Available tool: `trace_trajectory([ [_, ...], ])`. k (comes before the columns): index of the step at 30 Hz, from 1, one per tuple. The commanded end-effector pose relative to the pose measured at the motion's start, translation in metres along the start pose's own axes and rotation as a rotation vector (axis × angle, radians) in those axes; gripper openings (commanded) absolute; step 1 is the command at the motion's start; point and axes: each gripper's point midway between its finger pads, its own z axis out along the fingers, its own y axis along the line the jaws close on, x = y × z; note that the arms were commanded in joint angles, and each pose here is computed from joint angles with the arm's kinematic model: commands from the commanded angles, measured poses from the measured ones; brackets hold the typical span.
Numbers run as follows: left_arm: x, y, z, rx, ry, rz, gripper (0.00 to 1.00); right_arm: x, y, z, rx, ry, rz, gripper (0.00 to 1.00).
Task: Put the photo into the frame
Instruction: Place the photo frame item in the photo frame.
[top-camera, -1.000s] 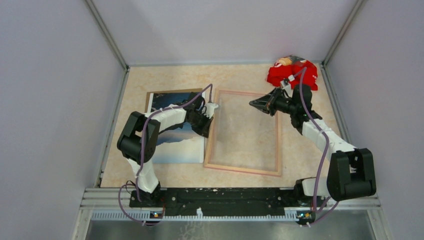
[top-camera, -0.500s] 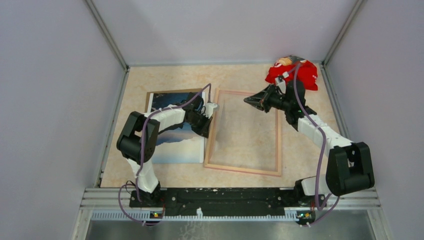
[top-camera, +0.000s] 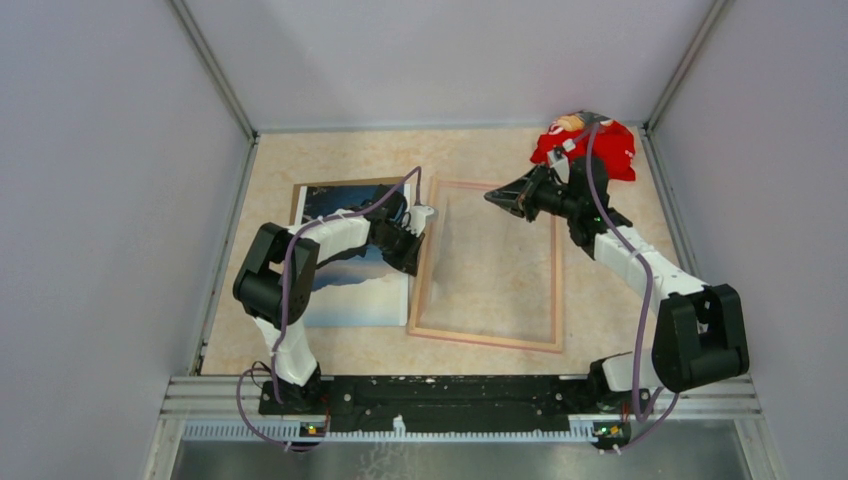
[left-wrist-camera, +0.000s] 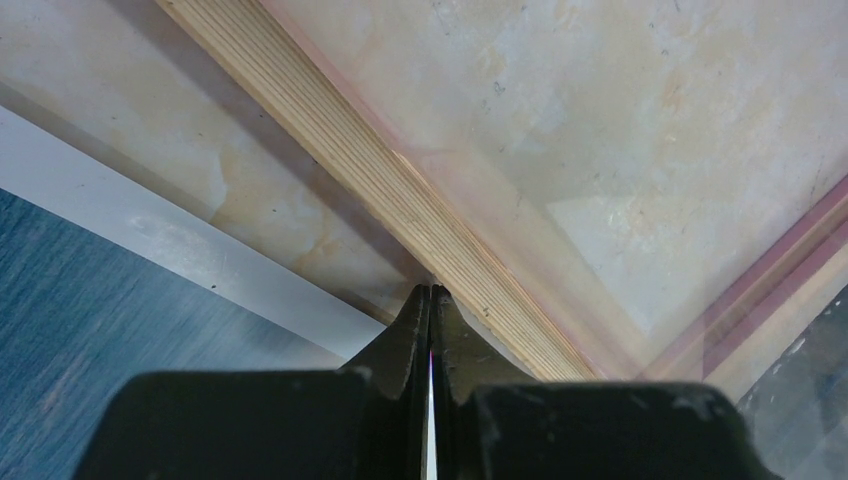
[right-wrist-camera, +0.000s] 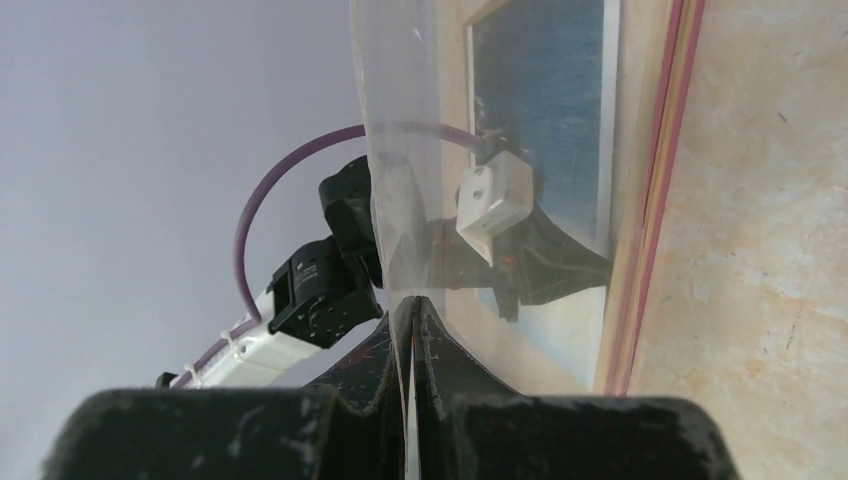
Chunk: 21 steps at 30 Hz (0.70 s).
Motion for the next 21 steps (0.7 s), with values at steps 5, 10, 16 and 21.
trace_trajectory([
  [5, -0.002, -0.007, -0.001, 0.042, -0.022, -0.013, 0.02, -0.007, 0.035, 0.006, -0.055, -0.057, -0.022, 0.0],
  [10, -0.001, -0.006, -0.003, 0.043, -0.026, -0.019, 0.02, -0.013, 0.033, 0.006, -0.023, -0.093, -0.003, 0.0],
  [16, -0.002, -0.003, -0.008, 0.052, -0.045, -0.03, 0.02, -0.011, 0.024, 0.0, -0.001, -0.092, -0.012, 0.0],
  [21, -0.005, -0.001, -0.014, 0.073, -0.071, -0.053, 0.02, -0.015, 0.012, -0.009, 0.011, -0.106, -0.002, 0.0],
])
